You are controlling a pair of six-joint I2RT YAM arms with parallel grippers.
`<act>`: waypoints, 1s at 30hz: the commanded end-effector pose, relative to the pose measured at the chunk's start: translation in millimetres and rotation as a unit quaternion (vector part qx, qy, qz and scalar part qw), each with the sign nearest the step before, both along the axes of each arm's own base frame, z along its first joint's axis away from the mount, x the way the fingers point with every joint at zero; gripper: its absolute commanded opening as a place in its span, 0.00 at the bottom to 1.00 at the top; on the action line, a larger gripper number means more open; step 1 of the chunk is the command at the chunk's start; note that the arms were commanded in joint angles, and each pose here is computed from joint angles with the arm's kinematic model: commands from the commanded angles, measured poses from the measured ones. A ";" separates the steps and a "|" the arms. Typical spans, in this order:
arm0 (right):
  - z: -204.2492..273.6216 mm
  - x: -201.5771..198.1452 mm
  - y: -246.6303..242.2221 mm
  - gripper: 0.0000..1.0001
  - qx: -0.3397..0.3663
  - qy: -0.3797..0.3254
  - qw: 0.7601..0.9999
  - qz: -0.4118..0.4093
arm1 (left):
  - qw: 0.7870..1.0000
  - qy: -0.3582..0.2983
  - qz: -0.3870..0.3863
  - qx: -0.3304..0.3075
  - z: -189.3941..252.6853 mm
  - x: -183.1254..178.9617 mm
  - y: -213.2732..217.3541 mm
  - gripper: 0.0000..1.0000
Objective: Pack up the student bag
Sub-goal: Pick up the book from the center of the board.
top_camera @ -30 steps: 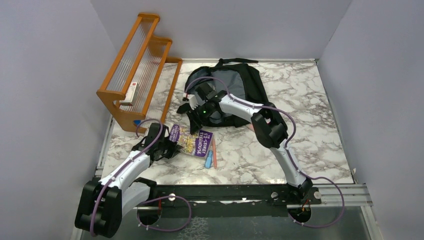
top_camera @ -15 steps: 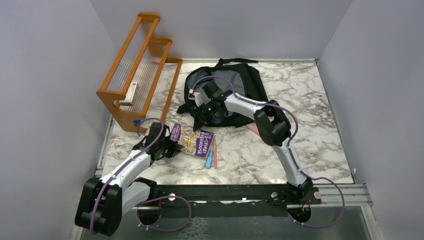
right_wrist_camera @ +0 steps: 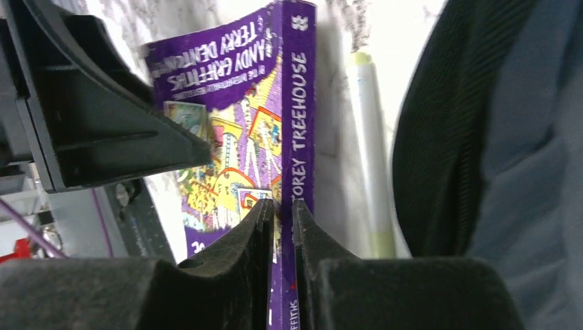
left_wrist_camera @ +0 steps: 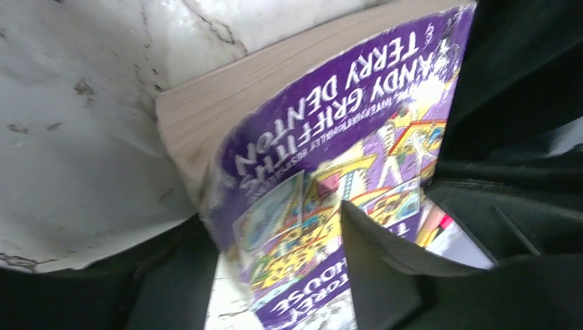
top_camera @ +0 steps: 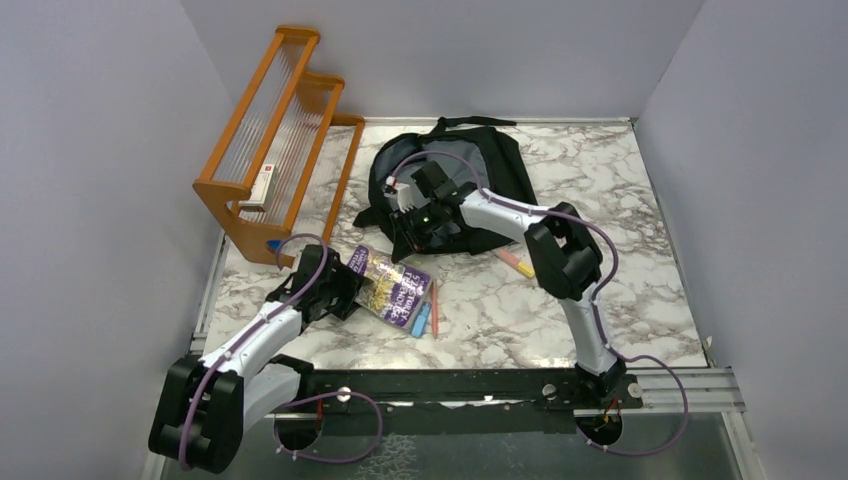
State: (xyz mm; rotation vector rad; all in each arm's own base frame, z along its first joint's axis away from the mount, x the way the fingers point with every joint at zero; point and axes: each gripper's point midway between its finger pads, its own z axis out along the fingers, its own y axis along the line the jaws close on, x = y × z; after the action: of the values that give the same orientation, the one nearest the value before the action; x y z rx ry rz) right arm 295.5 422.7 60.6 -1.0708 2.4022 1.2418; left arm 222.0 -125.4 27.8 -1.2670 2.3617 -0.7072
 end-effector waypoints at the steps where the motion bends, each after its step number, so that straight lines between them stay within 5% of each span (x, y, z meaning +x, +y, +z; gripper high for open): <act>1: 35.7 -46.8 15.3 0.01 0.024 0.032 0.999 0.029 | 0.998 0.040 0.009 0.049 -19.2 -23.3 17.4 0.71; 6: 49.4 -33.0 9.1 0.01 0.044 0.009 0.999 0.002 | 0.998 -0.003 0.017 0.059 2.9 -9.7 21.6 0.72; 16: 30.2 -15.7 -12.1 0.01 -0.003 -0.011 0.998 -0.055 | 0.998 0.018 -0.016 0.051 -10.2 -17.1 13.3 0.78; 20: 28.2 -10.1 -26.6 0.13 -0.024 -0.030 0.995 -0.089 | 0.998 0.016 -0.028 0.049 -8.4 -11.6 8.1 0.79; 30: 22.1 -14.4 -55.3 0.45 -0.046 -0.025 0.991 -0.122 | 0.996 0.063 -0.051 0.046 -34.9 -32.1 -5.3 0.61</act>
State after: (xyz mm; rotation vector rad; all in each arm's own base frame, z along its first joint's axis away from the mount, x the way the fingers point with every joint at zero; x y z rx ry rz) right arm 274.2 376.1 75.1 -0.8379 2.5088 1.0592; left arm 229.3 -138.6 32.7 -1.1359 2.3984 -0.6909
